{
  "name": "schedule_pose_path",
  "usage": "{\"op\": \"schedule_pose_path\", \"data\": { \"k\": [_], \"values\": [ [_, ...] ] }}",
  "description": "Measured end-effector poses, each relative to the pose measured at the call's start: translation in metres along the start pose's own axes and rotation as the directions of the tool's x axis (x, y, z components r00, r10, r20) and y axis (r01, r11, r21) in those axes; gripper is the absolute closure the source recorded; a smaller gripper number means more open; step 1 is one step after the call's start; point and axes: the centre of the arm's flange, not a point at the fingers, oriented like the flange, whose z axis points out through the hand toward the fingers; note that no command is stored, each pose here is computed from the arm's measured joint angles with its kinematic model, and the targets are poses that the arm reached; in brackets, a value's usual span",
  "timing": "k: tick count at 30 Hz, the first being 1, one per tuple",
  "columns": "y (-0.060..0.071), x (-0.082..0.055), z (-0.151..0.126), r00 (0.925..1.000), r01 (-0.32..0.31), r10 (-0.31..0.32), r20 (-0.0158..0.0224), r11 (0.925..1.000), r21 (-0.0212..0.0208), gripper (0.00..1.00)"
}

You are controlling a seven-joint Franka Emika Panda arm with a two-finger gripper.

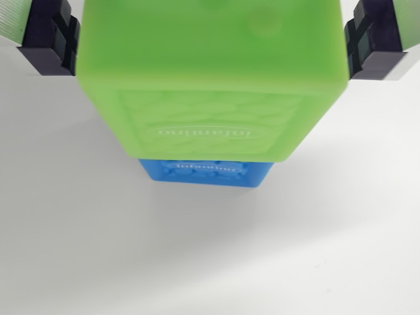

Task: Stack cube

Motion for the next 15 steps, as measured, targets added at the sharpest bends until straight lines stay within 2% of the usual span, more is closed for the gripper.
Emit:
{"op": "schedule_pose_path", "data": {
  "k": [7, 15],
  "values": [
    [0.0, 0.0, -0.001, 1.0, 0.0, 0.0, 0.0002, 1.0, -0.0001, 0.0],
    [-0.001, 0.0, -0.013, 1.0, -0.001, 0.001, 0.0009, 1.0, 0.0038, 0.0]
  ]
}}
